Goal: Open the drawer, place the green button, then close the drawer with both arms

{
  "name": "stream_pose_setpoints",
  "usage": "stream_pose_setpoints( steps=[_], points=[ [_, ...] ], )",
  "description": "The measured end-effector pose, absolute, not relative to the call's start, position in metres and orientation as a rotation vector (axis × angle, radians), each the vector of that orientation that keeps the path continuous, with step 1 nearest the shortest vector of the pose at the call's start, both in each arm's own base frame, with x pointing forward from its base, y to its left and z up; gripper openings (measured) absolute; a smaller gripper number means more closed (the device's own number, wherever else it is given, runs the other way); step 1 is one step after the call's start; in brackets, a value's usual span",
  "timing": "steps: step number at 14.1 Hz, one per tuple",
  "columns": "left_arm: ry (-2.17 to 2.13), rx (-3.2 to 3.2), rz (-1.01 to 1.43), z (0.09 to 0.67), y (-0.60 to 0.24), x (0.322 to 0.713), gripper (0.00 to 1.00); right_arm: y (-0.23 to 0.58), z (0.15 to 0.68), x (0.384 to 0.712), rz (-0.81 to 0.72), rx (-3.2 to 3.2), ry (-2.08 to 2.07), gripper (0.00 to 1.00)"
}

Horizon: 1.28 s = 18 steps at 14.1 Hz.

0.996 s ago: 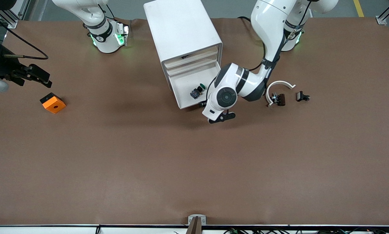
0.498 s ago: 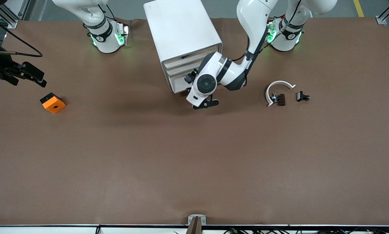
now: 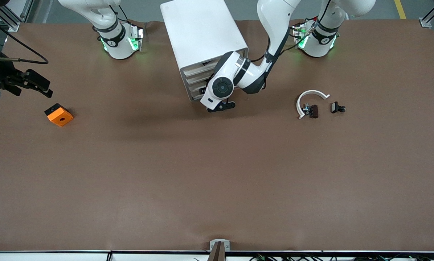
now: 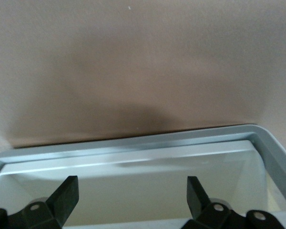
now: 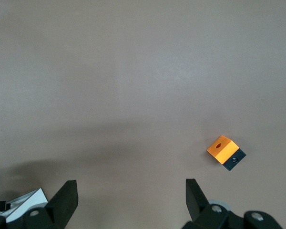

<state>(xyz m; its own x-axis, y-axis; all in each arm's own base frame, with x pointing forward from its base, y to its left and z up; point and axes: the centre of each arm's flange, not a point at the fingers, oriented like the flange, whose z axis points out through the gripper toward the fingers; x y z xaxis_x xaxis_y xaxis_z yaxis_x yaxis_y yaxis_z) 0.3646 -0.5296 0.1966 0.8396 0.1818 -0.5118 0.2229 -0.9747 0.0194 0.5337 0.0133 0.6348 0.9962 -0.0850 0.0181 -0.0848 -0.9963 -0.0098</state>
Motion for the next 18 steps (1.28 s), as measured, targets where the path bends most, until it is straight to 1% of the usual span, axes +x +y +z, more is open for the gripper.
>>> stream_pose_setpoints(
  steps=[2,3,4,6,8,11,12,15,18],
  points=[
    [0.338,2.930,-0.804,0.197,-0.528,0.368,1.00,0.013,0.635,0.534,-0.030,-3.130,0.133,1.00],
    [0.353,2.926,-0.786,0.199,-0.526,0.375,1.00,0.013,0.635,0.534,-0.031,-3.129,0.133,1.00],
    [0.383,2.918,-0.750,0.204,-0.519,0.390,1.00,0.013,0.636,0.534,-0.032,-3.129,0.133,1.00],
    [0.407,2.954,-0.606,0.219,-0.488,0.444,1.00,0.013,0.636,0.534,-0.033,-3.129,0.133,1.00],
    [0.387,3.049,-0.400,0.250,-0.443,0.506,1.00,0.014,0.636,0.534,-0.034,-3.129,0.132,1.00],
    [0.373,3.134,-0.213,0.322,-0.354,0.576,1.00,0.014,0.637,0.534,-0.035,-3.130,0.130,1.00],
    [0.363,3.137,-0.150,0.363,-0.303,0.602,1.00,0.015,0.637,0.534,-0.035,-3.130,0.129,1.00],
    [0.357,3.160,-0.007,0.425,-0.229,0.626,1.00,0.015,0.637,0.534,-0.036,-3.130,0.129,1.00],
    [0.346,3.189,0.108,0.488,-0.183,0.626,1.00,0.015,0.637,0.534,-0.036,-3.130,0.128,1.00]
  ],
)
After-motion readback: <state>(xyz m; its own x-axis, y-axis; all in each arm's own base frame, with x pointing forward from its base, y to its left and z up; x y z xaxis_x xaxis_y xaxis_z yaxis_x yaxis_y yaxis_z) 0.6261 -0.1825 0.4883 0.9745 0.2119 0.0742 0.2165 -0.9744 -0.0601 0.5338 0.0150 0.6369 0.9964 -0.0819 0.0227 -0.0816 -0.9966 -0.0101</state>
